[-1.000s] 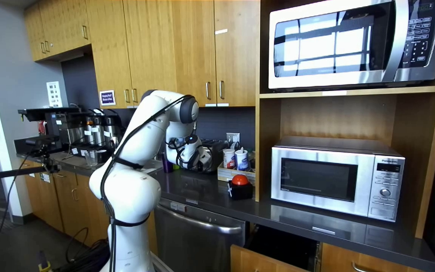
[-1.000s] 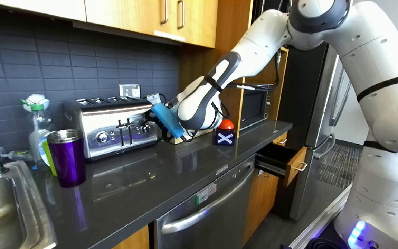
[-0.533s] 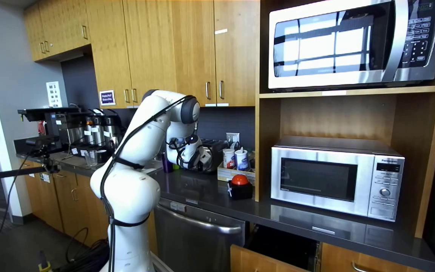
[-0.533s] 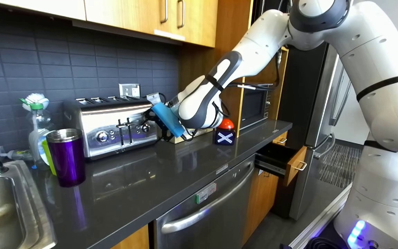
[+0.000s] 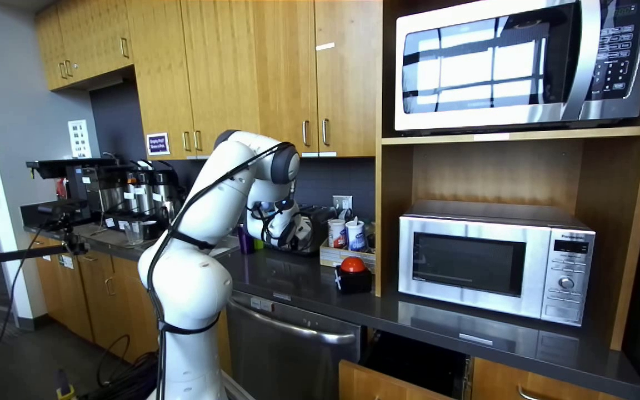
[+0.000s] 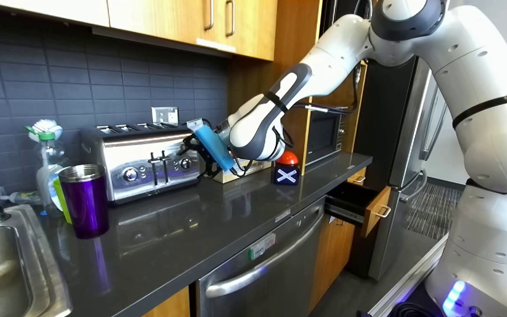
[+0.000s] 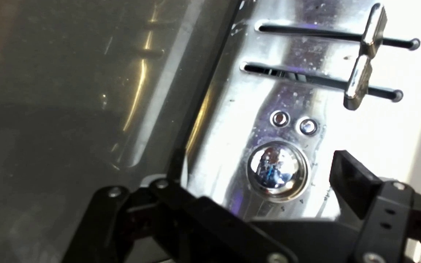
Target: Turn the circular knob on the silver toaster a little to the right
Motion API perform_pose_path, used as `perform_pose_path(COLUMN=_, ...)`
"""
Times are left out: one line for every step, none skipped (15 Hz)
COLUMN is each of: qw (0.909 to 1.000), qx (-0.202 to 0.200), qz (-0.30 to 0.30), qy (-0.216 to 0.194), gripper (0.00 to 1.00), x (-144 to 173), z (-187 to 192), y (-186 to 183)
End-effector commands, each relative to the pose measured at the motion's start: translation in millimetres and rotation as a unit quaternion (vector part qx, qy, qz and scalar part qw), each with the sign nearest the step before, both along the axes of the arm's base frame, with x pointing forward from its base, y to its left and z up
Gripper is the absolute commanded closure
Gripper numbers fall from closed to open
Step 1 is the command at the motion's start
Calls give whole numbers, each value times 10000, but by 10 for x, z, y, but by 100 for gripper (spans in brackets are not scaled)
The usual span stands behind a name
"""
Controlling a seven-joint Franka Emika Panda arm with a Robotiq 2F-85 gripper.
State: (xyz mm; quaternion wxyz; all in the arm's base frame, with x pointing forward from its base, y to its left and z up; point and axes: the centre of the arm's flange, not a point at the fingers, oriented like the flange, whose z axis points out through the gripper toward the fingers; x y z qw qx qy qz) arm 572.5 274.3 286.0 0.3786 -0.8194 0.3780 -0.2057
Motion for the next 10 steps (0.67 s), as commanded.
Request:
perform_pose_path(qw=9997, qx=122, qz=-47, qy=-218, gripper=0, x=-476, z=-537, y=-169)
perform_pose_path(qw=9995, qx=130, qz=-6, qy=-283, gripper=0, x=-469, z=-539, y=-163)
perform_pose_path(qw=9990, qx=145, qz=65, qy=-408, gripper=0, x=-472, z=-545, y=-158)
perform_pose_path(qw=9985, qx=133, qz=142, qy=-509, gripper=0, x=-477, z=-547, y=-160)
perform_pose_path(qw=9983, qx=98, qz=180, qy=-542, gripper=0, x=-471, z=-540, y=-163)
perform_pose_path(qw=9982, qx=65, qz=203, qy=-563, gripper=0, x=-460, z=-550, y=-128)
perform_pose_path(qw=9979, qx=59, qz=241, qy=-596, gripper=0, x=-455, z=-552, y=-134)
perform_pose_path(qw=9977, qx=55, qz=267, qy=-625, gripper=0, x=-452, z=-548, y=-157)
perform_pose_path(qw=9973, qx=33, qz=310, qy=-660, gripper=0, x=-447, z=-545, y=-159)
perform_pose_path(qw=9965, qx=31, qz=373, qy=-744, gripper=0, x=-442, z=-539, y=-166)
